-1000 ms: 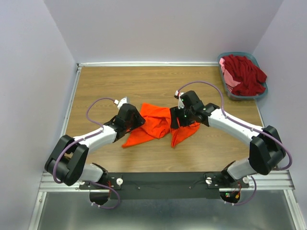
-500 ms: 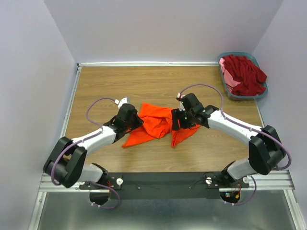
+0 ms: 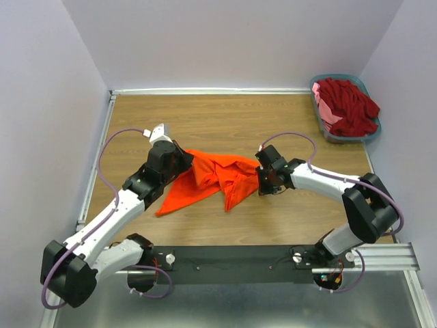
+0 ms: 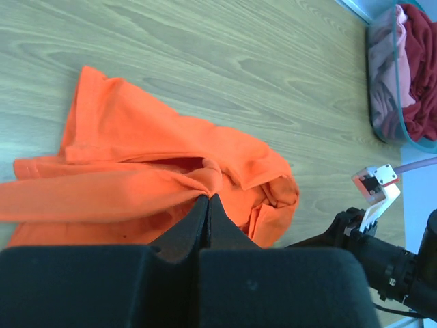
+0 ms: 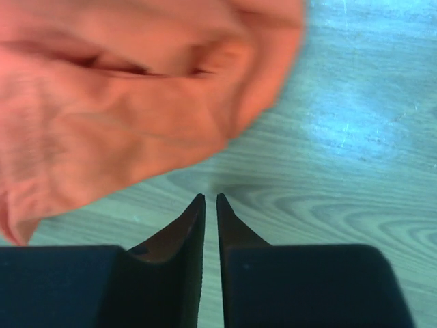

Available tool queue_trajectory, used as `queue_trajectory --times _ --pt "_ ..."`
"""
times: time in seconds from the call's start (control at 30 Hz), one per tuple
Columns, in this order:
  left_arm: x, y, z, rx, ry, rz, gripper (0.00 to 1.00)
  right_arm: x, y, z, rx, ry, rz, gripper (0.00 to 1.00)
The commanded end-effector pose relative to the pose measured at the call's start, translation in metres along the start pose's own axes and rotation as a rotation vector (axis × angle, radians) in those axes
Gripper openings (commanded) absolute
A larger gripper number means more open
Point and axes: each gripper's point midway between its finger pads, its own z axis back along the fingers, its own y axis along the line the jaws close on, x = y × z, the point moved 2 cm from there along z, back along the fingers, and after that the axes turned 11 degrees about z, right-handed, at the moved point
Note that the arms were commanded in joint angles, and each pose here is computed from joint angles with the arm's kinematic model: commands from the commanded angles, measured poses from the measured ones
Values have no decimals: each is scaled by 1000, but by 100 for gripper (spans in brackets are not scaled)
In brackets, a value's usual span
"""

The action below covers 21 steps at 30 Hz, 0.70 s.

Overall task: Fold and stack the t-shirts
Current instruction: Flatten the tshirt out

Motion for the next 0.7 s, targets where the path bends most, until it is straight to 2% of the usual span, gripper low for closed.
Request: queue_trajectory --times 0.0,0.03,0.07,0.17,0.27,0.57,0.63,0.67 --pt "10 13 10 62 -43 -28 0 8 1 -8 -19 -44 -41 18" --pt "10 13 12 57 -43 -28 0 11 6 -6 1 -54 -45 21" --pt "10 13 13 56 -38 -30 0 17 12 1 39 -77 -49 33" --pt "4 16 15 54 -17 -27 0 36 26 11 110 -143 -93 49" --pt "1 22 17 55 -13 -22 0 53 32 9 115 -183 -167 59" --pt "-5 30 22 68 1 -24 0 80 37 -22 25 -203 -255 58" --pt "0 30 24 73 -15 -27 0 74 31 -31 -11 -185 -253 50" --pt "3 30 25 74 -22 -28 0 71 28 -33 -25 -180 -251 39"
